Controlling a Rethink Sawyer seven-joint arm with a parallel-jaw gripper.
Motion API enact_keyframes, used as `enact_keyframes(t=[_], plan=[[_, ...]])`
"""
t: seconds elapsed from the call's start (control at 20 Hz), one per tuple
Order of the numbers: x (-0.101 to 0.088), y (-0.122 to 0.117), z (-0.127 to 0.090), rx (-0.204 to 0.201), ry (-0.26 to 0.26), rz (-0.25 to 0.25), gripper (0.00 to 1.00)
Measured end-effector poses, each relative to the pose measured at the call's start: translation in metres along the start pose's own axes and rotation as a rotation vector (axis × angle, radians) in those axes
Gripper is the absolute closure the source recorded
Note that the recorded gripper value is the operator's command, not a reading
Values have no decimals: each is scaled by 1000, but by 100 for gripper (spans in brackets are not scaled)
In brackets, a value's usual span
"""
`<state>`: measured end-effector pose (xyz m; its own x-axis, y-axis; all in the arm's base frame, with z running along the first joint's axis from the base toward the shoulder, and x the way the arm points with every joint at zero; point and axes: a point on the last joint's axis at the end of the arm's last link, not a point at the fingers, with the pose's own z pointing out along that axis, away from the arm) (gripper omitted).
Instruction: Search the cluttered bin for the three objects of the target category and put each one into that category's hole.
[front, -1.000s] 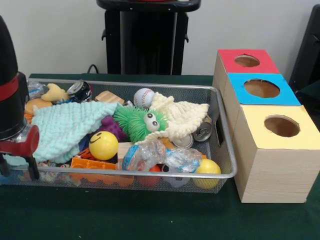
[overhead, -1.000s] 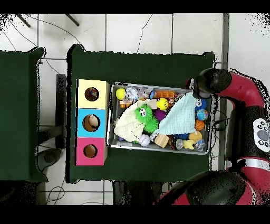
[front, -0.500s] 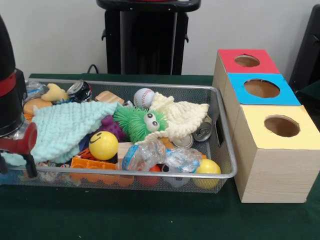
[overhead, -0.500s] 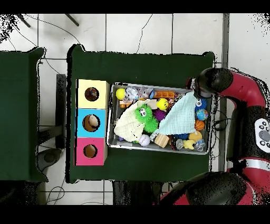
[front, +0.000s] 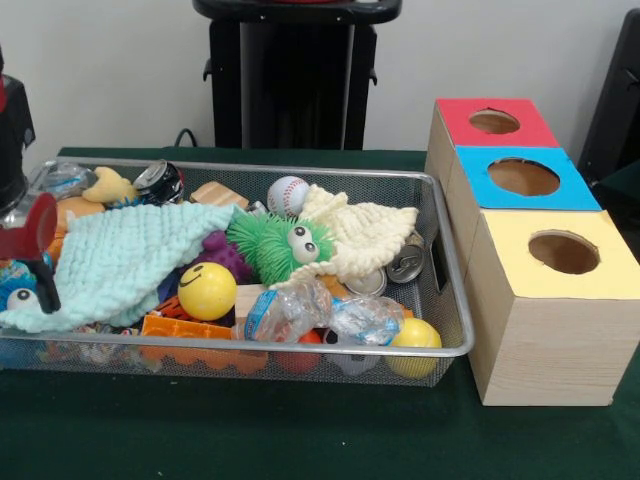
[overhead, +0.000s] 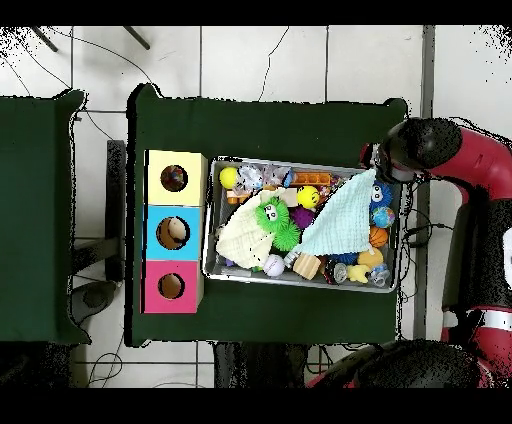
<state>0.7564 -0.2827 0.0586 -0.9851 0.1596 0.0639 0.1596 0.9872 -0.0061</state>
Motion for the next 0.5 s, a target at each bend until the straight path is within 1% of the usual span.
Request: enact_keyframes(t=[0.15, 0.2, 0.4, 0.5], plan=[[0, 0, -12, 0, -2, 1, 0], [-1, 1, -20, 0, -8, 0, 0], [1, 5, -33, -7, -12, -3, 0], [3, 8, -34, -12, -10, -6, 0]])
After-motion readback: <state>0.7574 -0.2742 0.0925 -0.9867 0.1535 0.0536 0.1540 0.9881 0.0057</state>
